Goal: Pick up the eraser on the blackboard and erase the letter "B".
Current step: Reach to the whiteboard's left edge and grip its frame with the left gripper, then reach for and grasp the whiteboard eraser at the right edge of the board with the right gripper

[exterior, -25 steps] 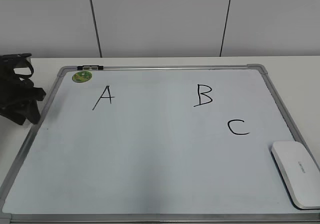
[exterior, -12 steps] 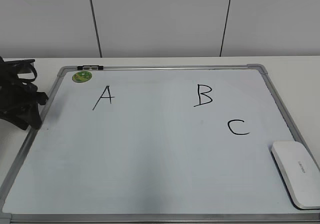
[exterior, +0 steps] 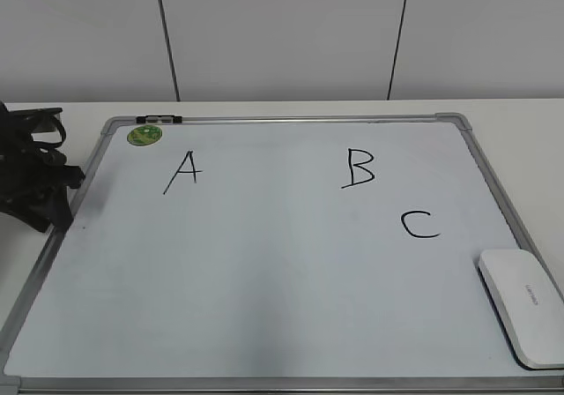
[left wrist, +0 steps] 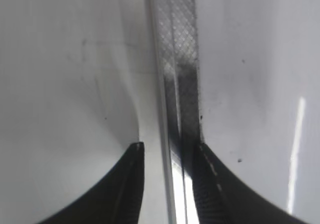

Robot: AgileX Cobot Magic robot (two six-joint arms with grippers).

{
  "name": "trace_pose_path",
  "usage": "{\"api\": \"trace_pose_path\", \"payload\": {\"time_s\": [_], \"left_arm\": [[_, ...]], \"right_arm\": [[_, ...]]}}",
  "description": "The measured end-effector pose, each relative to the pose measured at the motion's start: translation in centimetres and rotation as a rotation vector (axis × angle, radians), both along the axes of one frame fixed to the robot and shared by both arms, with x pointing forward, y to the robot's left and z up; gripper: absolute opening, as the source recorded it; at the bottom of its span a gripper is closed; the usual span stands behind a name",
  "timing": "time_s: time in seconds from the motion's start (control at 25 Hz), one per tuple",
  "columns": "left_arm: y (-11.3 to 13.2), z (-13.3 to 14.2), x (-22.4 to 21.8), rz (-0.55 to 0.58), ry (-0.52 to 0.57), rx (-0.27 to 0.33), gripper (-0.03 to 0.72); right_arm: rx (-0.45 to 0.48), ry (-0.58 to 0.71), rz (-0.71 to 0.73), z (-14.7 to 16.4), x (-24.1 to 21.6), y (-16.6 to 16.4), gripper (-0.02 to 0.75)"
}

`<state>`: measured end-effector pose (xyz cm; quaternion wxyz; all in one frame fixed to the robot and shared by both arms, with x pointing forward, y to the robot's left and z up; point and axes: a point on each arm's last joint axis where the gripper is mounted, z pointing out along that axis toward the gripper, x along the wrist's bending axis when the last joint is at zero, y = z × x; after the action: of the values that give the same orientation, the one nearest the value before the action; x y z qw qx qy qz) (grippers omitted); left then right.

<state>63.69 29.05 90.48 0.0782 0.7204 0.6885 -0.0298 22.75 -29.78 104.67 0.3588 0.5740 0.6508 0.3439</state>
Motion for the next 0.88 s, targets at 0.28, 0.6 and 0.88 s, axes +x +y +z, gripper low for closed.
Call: {"api": "trace_pose_path", "payload": {"time_s": [0.28, 0.6, 0.88], "left_arm": [[-0.17, -0.34, 0.15, 0.011, 0.017, -0.020, 0.111], [-0.23, -0.31, 0.31, 0.019, 0.033, -0.027, 0.013], [-0.23, -0.30, 0.33, 0.020, 0.032, -0.027, 0.012]], "right_arm": [[0.000, 0.000, 0.000, 0.00, 0.00, 0.00, 0.591], [0.000, 0.000, 0.000, 0.00, 0.00, 0.00, 0.591], [0.000, 0.000, 0.000, 0.00, 0.00, 0.00, 0.591]]}}
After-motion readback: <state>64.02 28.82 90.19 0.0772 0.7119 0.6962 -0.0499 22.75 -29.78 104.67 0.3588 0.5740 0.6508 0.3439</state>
